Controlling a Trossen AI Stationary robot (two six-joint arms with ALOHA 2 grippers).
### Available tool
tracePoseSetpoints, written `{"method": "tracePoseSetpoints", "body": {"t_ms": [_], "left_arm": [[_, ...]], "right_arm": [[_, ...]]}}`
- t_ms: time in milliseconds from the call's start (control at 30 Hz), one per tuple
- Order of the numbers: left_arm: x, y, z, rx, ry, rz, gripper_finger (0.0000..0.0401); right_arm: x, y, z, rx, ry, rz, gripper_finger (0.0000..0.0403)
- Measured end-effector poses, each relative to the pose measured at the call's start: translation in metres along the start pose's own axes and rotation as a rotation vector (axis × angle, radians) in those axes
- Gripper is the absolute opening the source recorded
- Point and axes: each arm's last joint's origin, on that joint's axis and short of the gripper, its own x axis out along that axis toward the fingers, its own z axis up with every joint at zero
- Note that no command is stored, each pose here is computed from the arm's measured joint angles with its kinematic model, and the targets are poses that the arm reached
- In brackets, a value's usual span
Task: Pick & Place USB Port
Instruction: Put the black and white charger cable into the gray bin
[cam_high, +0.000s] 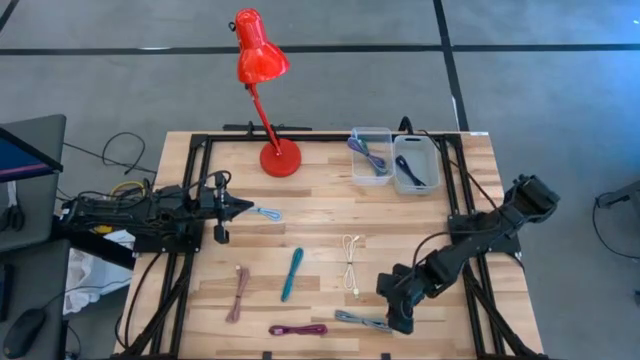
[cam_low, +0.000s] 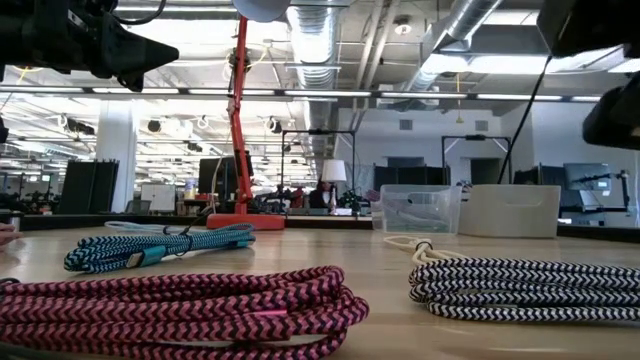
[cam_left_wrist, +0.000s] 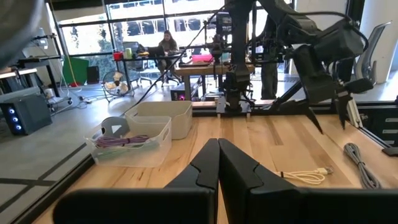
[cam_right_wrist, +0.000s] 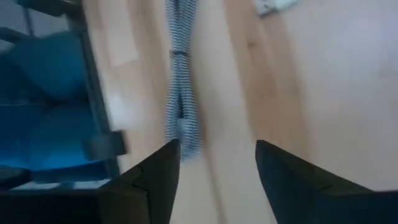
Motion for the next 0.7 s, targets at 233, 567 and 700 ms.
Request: {"method": "tracePoseSetpoints", "body": {"t_ms": [233, 567, 700], "left_arm": [[0.002, -0.001, -0.002, 0.004, 0.025, -0.003, 0.0006], [0.008, -0.002, -0.007, 0.012, 0.077, -0.009, 0.0006], [0.008, -0.002, -0.008, 0.013, 0.087, -0.010, 0.0006]], "right_arm": [[0.011, 0.010, -0.003, 0.027, -0.007, 0.053, 0.0204], [0.043, 0.012, -0.006, 0.071, 0.060, -0.023, 0.0170], [0.056, 0.018, -0.004, 0.061, 0.075, -0.037, 0.0166]]}}
